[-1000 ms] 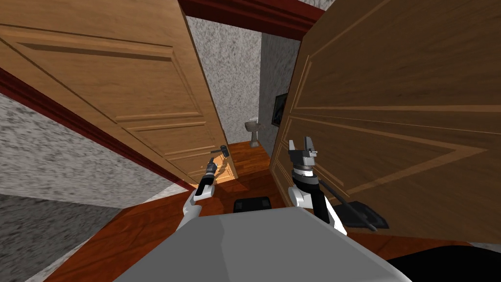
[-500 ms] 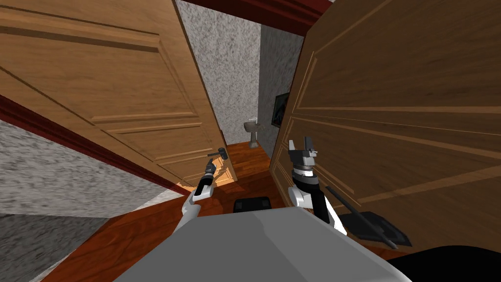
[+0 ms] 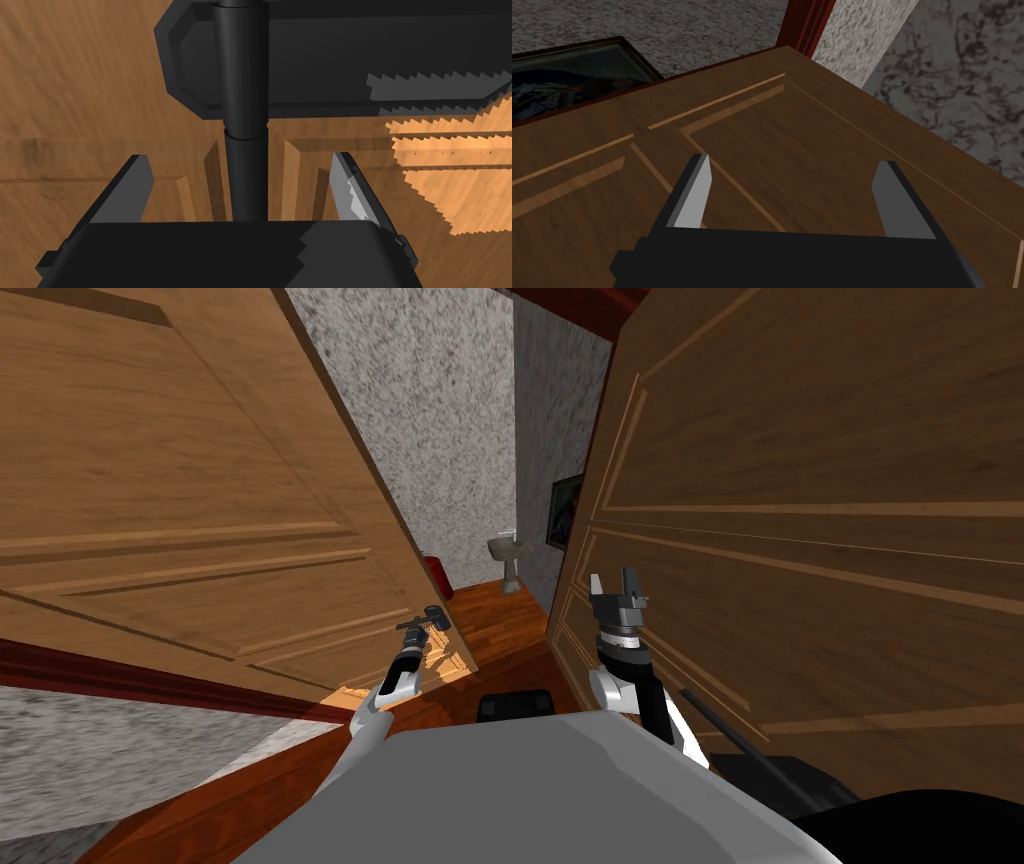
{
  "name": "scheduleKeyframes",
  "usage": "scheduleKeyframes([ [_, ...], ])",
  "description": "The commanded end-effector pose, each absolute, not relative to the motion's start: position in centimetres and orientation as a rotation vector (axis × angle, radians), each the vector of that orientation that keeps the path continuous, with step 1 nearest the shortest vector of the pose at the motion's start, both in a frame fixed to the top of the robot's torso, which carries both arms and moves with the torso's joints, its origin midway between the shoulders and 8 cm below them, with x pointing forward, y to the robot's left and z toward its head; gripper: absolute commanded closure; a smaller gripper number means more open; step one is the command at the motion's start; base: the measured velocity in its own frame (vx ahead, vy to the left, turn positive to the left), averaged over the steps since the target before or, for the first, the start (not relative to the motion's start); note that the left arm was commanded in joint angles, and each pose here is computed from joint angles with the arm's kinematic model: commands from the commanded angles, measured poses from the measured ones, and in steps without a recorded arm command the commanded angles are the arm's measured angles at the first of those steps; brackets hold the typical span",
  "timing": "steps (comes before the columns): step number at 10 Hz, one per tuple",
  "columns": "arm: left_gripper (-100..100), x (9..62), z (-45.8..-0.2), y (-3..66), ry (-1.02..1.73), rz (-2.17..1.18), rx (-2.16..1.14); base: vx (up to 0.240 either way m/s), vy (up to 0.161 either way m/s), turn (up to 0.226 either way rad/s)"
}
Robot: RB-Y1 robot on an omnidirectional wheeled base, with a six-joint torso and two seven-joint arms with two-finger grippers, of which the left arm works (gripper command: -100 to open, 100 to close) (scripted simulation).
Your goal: Pull the door open
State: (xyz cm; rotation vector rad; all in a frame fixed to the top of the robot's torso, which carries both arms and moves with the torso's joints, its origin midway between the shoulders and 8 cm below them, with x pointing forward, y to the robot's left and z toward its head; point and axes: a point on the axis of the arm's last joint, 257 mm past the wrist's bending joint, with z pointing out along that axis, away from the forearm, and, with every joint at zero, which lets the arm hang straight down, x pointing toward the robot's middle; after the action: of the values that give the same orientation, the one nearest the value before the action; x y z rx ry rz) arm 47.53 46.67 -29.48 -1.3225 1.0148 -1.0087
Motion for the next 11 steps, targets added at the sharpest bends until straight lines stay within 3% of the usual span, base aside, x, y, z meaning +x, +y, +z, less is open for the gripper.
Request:
scheduleKeyframes([
  [1, -100, 46.92, -29.30, 48.65, 0.997, -0.993, -1.332, 0.183, 0.028, -0.108],
  [3, -100, 46.70, -29.45, 48.55, 0.997, -0.990, -1.332, 0.119, 0.021, -0.039],
  [4, 100, 46.70, -29.45, 48.55, 0.997, -0.990, -1.332, -0.015, -0.004, 0.021],
  [9, 100, 46.70, -29.45, 48.55, 0.997, -0.990, -1.332, -0.012, -0.002, -0.005],
  [11, 100, 46.52, -29.45, 48.34, 1.009, -1.003, -1.326, -0.128, 0.043, -0.116],
])
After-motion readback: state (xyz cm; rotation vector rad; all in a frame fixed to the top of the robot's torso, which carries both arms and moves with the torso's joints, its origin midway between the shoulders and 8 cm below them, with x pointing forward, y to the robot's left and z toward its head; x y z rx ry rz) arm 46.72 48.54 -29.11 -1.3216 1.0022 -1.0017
